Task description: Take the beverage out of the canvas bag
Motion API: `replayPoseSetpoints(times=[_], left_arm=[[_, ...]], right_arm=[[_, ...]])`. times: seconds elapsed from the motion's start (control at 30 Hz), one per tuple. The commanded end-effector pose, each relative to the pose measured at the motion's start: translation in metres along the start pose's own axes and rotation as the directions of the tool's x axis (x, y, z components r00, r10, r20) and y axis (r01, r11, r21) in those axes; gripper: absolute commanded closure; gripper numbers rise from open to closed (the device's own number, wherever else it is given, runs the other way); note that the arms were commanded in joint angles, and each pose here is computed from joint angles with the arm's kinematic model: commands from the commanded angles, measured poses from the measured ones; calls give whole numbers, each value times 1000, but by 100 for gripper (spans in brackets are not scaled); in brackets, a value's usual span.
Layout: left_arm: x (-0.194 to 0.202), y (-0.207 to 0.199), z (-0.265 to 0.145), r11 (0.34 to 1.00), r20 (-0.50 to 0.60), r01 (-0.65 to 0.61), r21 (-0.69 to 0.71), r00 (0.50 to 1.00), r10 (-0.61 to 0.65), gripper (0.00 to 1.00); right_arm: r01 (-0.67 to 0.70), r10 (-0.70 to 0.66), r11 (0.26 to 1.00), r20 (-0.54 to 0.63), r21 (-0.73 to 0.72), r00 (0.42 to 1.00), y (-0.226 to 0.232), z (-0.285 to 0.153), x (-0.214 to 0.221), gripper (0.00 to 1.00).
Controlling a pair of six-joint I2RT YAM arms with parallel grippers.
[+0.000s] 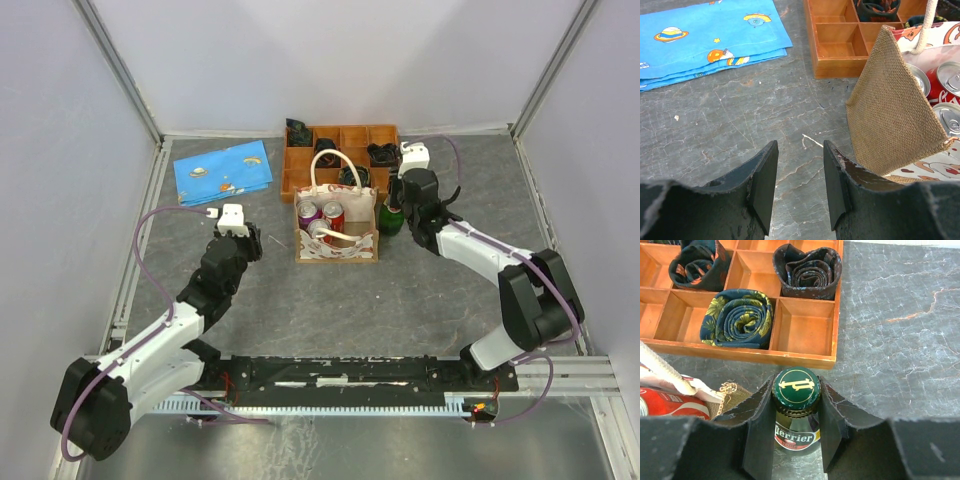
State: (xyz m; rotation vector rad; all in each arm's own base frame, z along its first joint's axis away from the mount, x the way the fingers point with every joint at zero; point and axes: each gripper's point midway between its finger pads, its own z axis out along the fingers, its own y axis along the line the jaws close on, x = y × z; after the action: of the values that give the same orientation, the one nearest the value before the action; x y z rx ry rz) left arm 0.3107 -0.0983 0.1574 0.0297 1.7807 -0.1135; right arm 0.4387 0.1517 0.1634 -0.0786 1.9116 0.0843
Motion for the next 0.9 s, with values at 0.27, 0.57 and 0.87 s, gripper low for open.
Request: replayPoseSetpoints(times=[0.27,0.57,0.87], left_arm=[[-16,-4,1,998,55,54,9,997,-55,51],[-15,-5,2,998,52,58,12,997,-58,51],[-16,-4,0,998,56,60,11,997,-61,51]], right_arm=[[-28,29,1000,155,-6,988,-2,-7,-28,84],[-8,7,1000,137,7,991,-4,-12,-29,22],[-8,8,1000,204,-3,979,5,-40,-71,18]])
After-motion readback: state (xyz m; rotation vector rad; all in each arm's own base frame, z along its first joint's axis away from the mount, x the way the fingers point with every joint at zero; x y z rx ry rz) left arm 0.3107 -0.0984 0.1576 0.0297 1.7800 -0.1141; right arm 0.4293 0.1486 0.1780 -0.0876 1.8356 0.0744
